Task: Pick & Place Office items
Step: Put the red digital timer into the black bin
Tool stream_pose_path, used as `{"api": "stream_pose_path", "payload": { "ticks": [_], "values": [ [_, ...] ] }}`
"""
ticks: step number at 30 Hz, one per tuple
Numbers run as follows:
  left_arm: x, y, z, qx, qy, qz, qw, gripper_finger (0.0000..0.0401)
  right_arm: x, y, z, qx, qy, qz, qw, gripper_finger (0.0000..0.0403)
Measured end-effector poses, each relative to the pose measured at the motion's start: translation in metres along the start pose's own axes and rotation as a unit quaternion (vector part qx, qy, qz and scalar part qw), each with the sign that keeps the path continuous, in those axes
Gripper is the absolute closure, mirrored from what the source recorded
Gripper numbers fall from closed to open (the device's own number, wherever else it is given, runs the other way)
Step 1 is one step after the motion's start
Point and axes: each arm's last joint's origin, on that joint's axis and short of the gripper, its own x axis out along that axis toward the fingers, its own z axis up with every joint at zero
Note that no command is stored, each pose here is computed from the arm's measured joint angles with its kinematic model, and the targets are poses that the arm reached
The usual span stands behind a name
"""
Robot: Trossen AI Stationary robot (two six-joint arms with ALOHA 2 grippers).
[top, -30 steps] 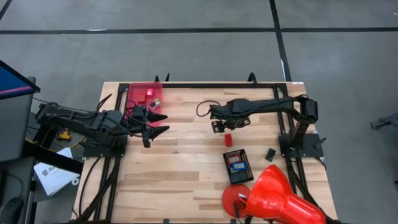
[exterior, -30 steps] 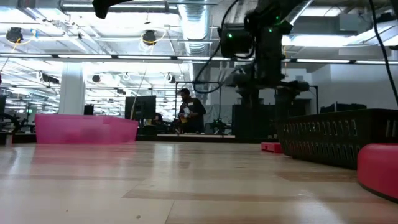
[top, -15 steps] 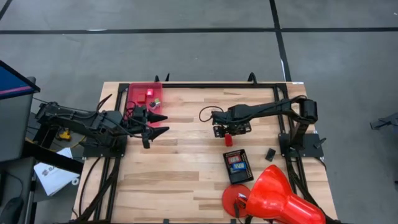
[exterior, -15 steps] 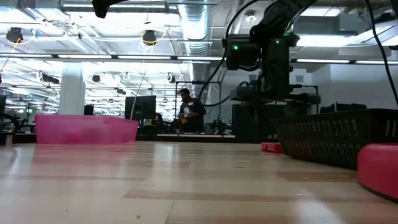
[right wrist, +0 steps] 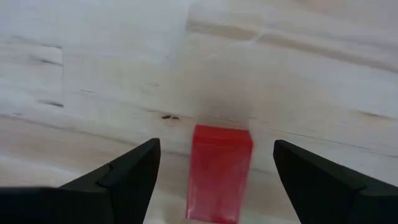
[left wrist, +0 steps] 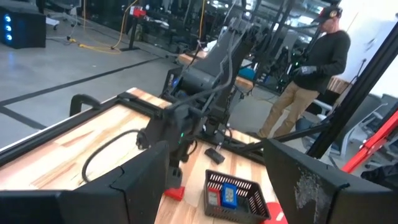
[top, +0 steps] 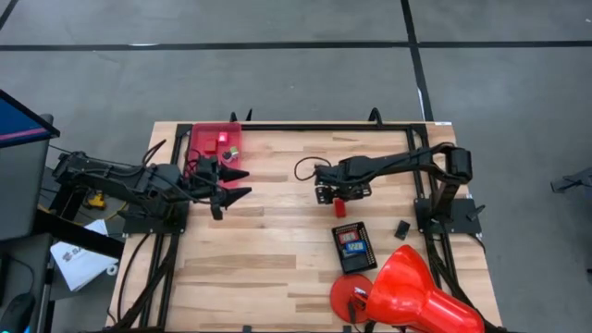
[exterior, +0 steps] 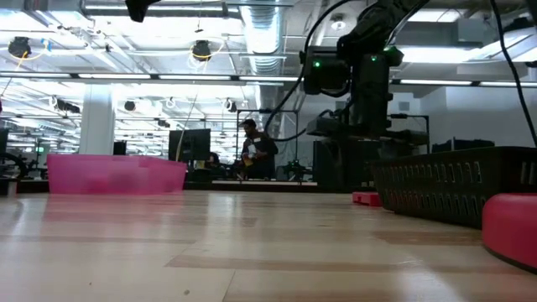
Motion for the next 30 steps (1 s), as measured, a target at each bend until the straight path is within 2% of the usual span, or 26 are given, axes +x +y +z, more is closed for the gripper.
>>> {"api": "stream_pose_path", "payload": {
  "ticks": [8,18,23,30],
  "values": [
    [0.0,-0.002,0.004,-0.011,-0.02,-0.008,1.0,0.0142,0.024,0.006,-0.006,-0.024,0.024,-0.024,0.999,0.0096],
    [0.0,-0.002,0.006,-0.017,-0.028,-0.011,0.999,0.0142,0.025,0.006,-0.005,-0.028,0.023,-0.021,0.999,0.0105],
    [0.0,-0.002,0.006,-0.02,-0.028,-0.011,0.999,0.0142,0.025,0.006,-0.008,-0.035,0.022,-0.026,0.999,0.0147],
    [0.0,-0.003,0.007,-0.023,-0.033,-0.013,0.999,0.0143,0.026,0.007,-0.01,-0.048,0.022,-0.024,0.998,0.0238]
  ]
}}
